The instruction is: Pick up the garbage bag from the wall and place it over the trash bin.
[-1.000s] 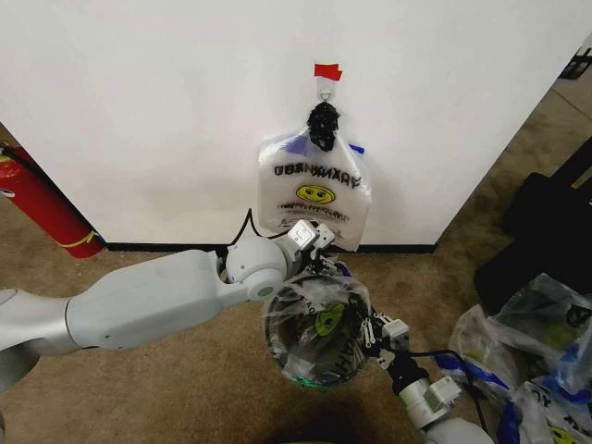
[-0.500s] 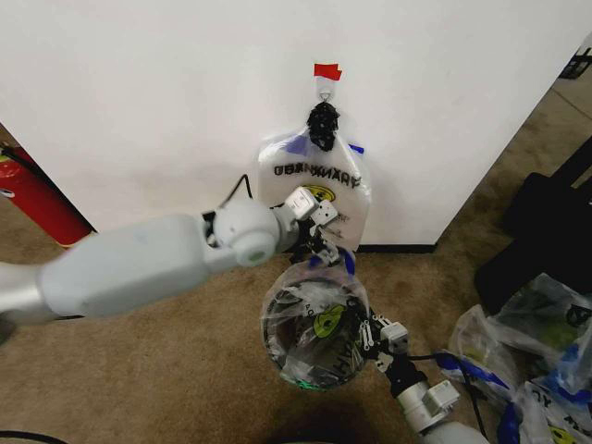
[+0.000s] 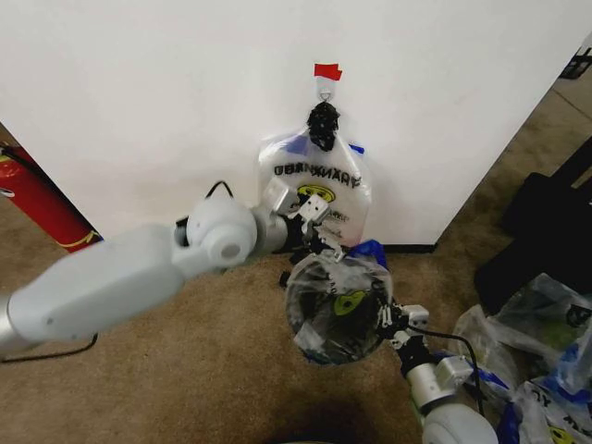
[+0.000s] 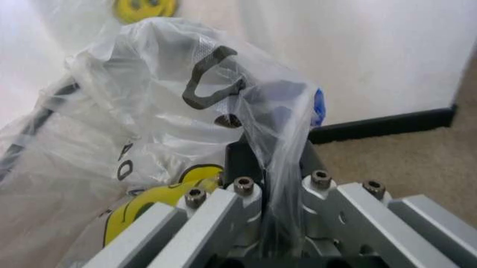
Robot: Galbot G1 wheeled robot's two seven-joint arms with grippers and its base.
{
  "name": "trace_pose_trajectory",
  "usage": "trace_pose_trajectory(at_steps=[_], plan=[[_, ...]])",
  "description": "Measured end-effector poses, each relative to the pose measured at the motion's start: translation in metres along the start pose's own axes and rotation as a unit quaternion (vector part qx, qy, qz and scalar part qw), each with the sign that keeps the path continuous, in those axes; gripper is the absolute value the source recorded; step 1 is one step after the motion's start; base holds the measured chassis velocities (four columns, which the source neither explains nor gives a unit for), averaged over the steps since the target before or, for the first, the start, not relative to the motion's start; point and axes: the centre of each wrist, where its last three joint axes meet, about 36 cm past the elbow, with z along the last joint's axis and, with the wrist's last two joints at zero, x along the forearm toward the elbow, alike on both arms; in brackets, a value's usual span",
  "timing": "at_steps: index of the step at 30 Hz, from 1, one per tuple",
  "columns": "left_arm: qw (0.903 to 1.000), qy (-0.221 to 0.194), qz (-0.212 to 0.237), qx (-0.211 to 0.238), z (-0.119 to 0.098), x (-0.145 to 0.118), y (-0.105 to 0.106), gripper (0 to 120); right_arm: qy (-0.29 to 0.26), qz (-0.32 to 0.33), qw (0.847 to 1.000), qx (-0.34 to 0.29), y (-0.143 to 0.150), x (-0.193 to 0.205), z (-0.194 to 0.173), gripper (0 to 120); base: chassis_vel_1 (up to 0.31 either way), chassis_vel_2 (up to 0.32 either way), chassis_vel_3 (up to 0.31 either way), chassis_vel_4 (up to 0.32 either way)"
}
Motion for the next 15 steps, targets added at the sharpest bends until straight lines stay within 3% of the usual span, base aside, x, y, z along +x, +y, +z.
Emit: trace_pose_trajectory(at_steps=[3, 4, 8, 11, 15], plan=[[0.9998, -0.02, -0.001, 0.004, 0.009, 0.014, -0.013, 100, -0.001, 0.006, 1.0, -0.005, 0.002, -0.001, 0.0, 0, 0.0, 0.0, 0.0, 0.0], [0.9996, -0.028, -0.001, 0.01, 0.022, 0.022, -0.023, 98, -0.001, 0.007, 1.0, -0.007, 0.004, 0.0, 0.0, 0, 0.0, 0.0, 0.0, 0.0], [0.9985, -0.043, -0.004, 0.034, 0.062, 0.029, -0.049, 82, -0.023, 0.008, 1.0, -0.002, 0.011, 0.008, -0.006, 0, 0.0, 0.0, 0.0, 0.0], [0.9977, -0.049, -0.007, 0.047, 0.075, 0.027, -0.056, 75, -0.031, 0.006, 0.999, -0.007, 0.014, 0.01, -0.009, 0, 0.0, 0.0, 0.0, 0.0], [0.9963, -0.048, -0.018, 0.068, 0.086, 0.021, -0.066, 56, -0.039, 0.005, 0.999, -0.007, 0.017, 0.015, -0.01, 0, 0.0, 0.0, 0.0, 0.0]])
